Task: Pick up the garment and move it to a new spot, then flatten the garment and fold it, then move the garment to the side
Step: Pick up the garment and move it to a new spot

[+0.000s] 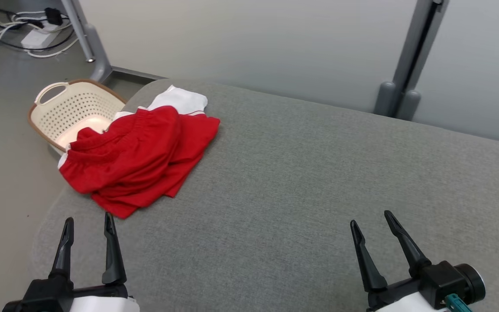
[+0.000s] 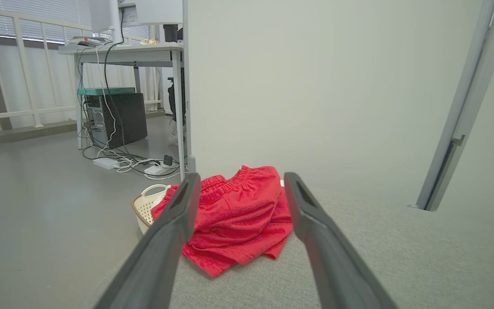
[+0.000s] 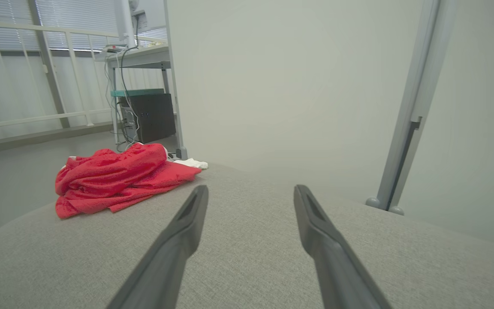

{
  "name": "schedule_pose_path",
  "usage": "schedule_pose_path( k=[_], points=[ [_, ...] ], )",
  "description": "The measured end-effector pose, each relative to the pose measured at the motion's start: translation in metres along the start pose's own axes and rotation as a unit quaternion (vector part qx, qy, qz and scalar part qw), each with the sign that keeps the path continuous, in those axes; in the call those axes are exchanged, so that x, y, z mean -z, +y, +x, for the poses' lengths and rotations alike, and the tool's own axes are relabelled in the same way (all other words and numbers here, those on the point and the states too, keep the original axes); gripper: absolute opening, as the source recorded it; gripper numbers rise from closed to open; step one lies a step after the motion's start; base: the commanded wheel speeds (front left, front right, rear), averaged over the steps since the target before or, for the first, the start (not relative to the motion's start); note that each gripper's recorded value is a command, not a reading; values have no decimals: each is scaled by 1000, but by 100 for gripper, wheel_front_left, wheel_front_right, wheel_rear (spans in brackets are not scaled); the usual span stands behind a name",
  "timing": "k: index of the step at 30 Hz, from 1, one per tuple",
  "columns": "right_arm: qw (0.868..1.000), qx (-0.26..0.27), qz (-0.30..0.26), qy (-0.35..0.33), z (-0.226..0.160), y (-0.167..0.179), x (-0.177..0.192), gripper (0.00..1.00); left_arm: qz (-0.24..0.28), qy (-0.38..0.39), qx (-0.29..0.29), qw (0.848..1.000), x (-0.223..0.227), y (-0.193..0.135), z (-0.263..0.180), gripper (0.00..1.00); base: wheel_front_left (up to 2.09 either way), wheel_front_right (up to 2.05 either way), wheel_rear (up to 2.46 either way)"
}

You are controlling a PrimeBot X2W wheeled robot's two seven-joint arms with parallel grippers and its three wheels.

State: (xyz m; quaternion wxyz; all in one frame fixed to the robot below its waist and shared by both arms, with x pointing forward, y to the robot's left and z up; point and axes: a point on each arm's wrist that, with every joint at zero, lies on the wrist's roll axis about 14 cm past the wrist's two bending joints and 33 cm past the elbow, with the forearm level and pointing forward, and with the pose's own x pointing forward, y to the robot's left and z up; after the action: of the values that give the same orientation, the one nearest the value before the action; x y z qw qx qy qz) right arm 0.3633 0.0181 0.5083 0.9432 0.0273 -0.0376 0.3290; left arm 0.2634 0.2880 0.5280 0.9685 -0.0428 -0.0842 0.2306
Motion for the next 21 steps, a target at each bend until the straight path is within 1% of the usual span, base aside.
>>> schedule_pose_path(
  k=[6,11,13,16,21],
  points=[
    [999,-42,4,8,15,22,7,100,8,-6,-49,999,-7,32,-14,100,0,0,0],
    [997,-70,8,16,25,36,14,100,12,-3,-82,997,-8,51,-25,100,0,0,0],
    [997,-77,9,21,28,37,19,100,11,0,-90,996,-7,54,-25,100,0,0,0],
    [996,-82,6,28,33,31,27,100,11,-5,-88,996,-11,52,-14,100,0,0,0],
    [996,-83,0,39,41,17,40,100,17,-30,-52,998,-25,40,30,100,0,0,0]
  ],
)
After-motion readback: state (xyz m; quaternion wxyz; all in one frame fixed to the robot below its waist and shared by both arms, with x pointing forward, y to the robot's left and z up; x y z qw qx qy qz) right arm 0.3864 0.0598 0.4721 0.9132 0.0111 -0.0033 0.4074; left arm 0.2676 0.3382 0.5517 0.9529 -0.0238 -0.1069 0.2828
